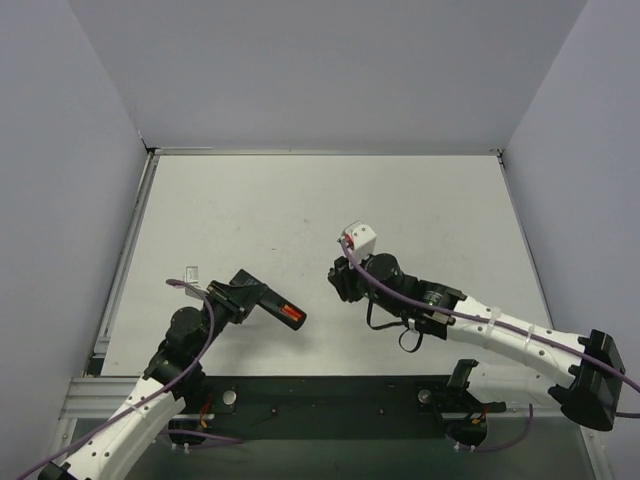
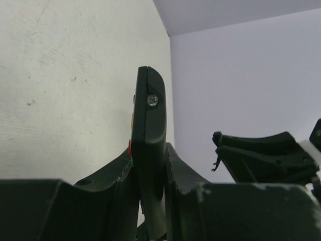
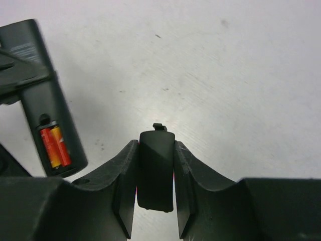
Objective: Load the batteries into the remote control
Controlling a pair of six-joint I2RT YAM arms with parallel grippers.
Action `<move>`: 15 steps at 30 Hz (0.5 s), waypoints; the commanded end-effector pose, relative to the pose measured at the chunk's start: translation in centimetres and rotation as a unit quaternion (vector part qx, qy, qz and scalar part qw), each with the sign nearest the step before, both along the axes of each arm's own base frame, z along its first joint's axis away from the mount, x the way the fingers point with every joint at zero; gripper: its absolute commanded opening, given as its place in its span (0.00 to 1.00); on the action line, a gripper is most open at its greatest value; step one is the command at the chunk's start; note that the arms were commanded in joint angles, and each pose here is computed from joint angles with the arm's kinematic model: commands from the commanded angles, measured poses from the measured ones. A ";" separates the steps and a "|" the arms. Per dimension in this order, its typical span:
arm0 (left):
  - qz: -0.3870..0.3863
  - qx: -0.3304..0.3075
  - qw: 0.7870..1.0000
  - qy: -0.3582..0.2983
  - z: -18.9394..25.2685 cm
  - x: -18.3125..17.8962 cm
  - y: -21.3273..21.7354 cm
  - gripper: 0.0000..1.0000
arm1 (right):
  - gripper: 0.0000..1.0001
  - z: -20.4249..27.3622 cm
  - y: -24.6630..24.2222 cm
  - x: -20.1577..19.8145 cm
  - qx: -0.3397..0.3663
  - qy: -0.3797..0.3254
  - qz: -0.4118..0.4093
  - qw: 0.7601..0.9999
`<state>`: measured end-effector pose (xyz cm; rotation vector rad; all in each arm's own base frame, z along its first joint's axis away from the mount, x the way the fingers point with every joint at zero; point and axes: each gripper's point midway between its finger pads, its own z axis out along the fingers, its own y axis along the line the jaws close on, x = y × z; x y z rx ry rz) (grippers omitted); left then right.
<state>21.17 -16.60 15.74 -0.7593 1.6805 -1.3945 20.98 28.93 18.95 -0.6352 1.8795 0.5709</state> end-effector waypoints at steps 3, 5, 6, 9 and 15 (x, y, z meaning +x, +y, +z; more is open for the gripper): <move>-0.027 0.080 0.996 -0.004 -3.2 -0.5 -0.2 0.00 | 0.19 -9.3 -6.1 0.6 -0.143 0.231 -0.091 0.958; -0.032 0.089 0.995 -0.008 -3.3 -0.6 -0.3 0.00 | 0.20 -11.2 -6.4 0.0 -0.157 0.278 -0.084 0.944; -0.033 0.092 0.995 -0.010 -3.3 -0.6 -0.3 0.00 | 0.20 -12.6 -6.6 -0.1 -0.176 0.296 -0.088 0.935; -0.035 0.092 0.995 -0.025 -2.2 -0.6 -0.5 0.00 | 0.21 -14.7 -6.3 0.0 -0.202 0.317 -0.088 0.922; -0.039 0.092 0.994 -0.038 -1.6 -0.7 -0.5 0.00 | 0.22 -16.8 -5.2 1.3 -0.225 0.328 -0.085 0.914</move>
